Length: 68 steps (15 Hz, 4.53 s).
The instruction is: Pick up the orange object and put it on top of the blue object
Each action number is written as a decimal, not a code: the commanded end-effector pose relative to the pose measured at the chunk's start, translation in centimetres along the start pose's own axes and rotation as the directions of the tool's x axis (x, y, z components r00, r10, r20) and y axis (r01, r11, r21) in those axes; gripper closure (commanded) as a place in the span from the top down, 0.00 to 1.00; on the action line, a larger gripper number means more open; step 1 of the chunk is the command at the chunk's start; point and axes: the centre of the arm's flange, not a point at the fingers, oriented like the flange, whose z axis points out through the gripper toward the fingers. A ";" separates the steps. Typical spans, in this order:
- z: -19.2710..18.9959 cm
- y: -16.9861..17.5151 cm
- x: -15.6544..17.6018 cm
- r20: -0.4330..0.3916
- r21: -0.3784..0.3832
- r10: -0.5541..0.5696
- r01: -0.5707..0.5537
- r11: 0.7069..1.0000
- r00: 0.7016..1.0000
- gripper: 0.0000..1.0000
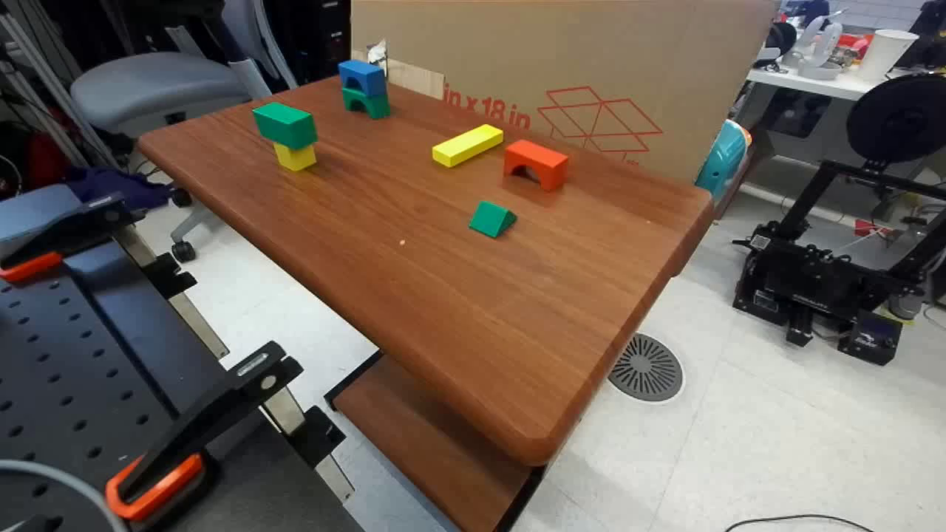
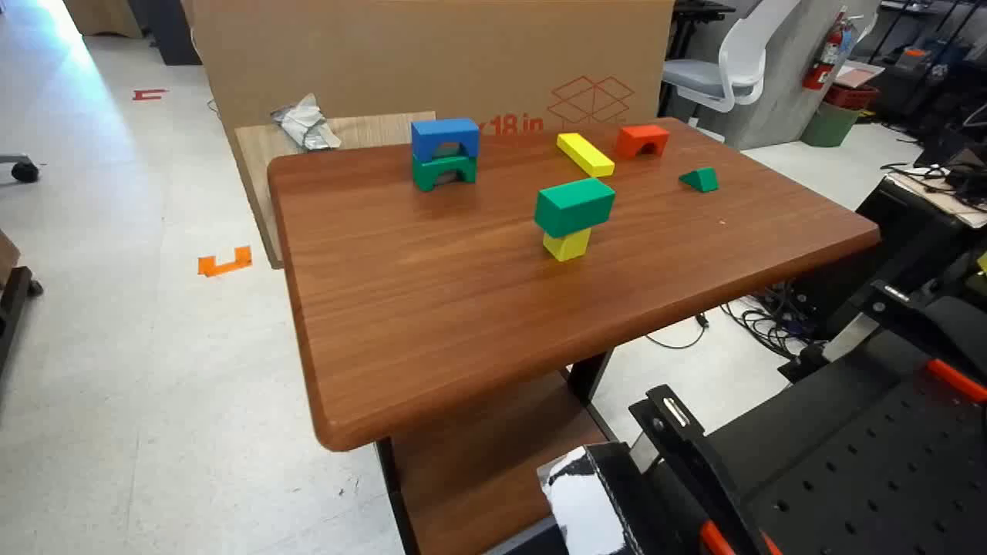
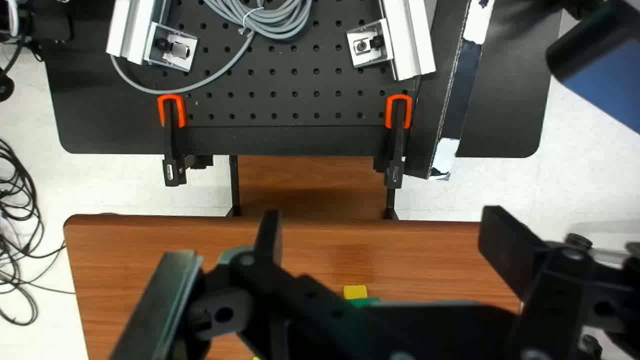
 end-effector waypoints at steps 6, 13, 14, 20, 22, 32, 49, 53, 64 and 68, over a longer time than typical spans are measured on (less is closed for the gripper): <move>0.0 0.0 0.0 0.000 0.000 0.000 0.000 1.000 1.000 1.00; -0.2 0.2 1.6 0.032 0.032 0.081 -0.082 0.996 0.996 1.00; -0.3 0.7 2.4 0.059 0.049 0.122 -0.125 0.991 0.991 1.00; -0.3 5.3 7.9 0.116 0.143 0.308 -0.323 0.936 0.944 1.00; -0.2 7.2 10.0 0.128 0.161 0.339 -0.356 0.920 0.932 1.00; 1.3 18.1 21.8 0.048 0.157 0.391 -0.393 0.906 0.919 1.00; 7.6 23.9 31.4 0.011 0.144 0.421 -0.418 0.897 0.907 1.00; 11.4 22.5 33.3 0.005 0.108 0.351 -0.349 0.931 0.936 1.00; 19.5 19.7 36.7 0.000 0.065 0.390 -0.389 0.919 0.921 1.00; 20.0 19.7 37.1 0.000 0.014 0.326 -0.326 0.945 0.945 1.00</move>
